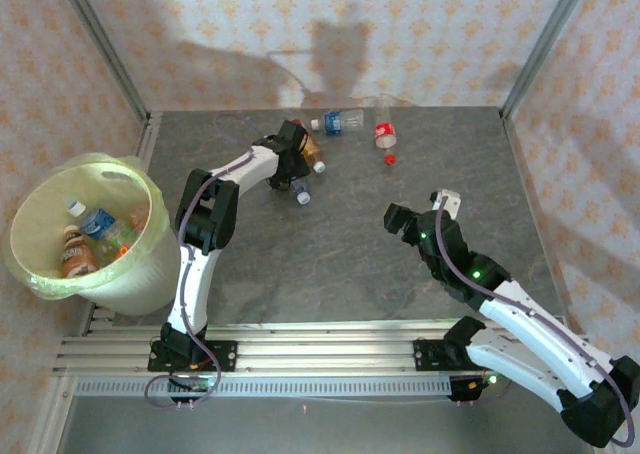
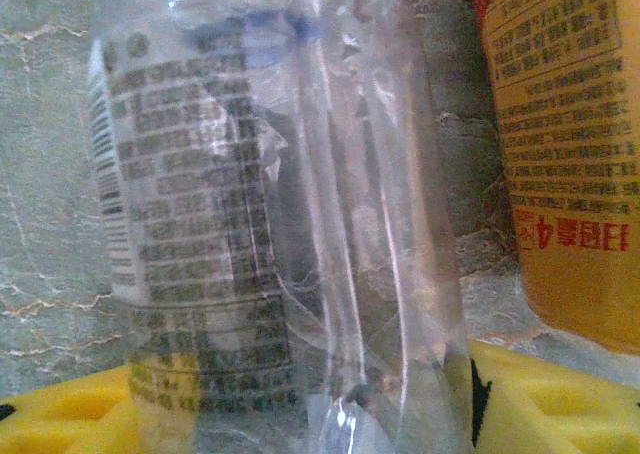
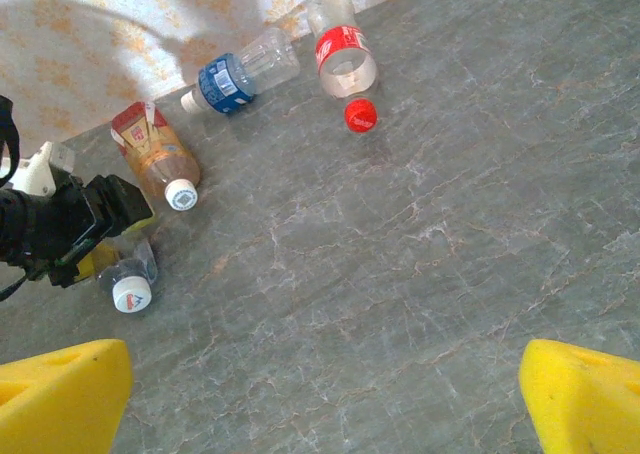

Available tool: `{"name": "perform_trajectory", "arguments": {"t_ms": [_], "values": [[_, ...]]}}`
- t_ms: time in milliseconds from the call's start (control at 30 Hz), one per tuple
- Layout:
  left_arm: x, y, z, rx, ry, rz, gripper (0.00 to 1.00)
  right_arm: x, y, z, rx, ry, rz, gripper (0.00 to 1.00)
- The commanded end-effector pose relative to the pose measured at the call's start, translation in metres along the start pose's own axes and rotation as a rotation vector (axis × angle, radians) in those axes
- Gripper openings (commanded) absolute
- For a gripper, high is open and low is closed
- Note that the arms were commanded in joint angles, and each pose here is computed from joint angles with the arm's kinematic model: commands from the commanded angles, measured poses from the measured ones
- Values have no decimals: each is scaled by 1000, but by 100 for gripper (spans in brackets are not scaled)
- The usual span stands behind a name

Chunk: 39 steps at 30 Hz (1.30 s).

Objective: Put the plastic bottles in the bin

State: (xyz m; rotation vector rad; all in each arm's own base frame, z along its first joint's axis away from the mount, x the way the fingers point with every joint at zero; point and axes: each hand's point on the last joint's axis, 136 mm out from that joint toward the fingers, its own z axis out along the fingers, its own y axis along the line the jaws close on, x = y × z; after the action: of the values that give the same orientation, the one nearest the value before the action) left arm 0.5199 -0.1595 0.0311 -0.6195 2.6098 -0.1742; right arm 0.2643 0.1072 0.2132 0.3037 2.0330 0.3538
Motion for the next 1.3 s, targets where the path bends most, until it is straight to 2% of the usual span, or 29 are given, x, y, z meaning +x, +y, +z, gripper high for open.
{"name": "perform_trajectory", "arguments": {"t_ms": [0,133,333,367,633,900,1267], "values": [[-17,-2,-25,28,-65,51,63,-4,-6,-3,19,-24,3,99],[-26,-5,-54,74,-119,69,58,-4,1,-3,-19,-21,-16,99],[-28,3,-102,116,-216,67,54,2,31,-4,-180,12,-90,99],[-33,3,-123,145,-260,54,53,1,35,-4,-202,11,-94,99],[-40,3,-206,213,-373,80,52,-6,63,-11,-351,-20,-137,99],[-54,25,-279,224,-517,39,53,-4,84,-18,-476,-23,-178,99],[-66,61,-382,278,-732,-43,53,-4,99,-14,-531,-12,-143,99]]}}
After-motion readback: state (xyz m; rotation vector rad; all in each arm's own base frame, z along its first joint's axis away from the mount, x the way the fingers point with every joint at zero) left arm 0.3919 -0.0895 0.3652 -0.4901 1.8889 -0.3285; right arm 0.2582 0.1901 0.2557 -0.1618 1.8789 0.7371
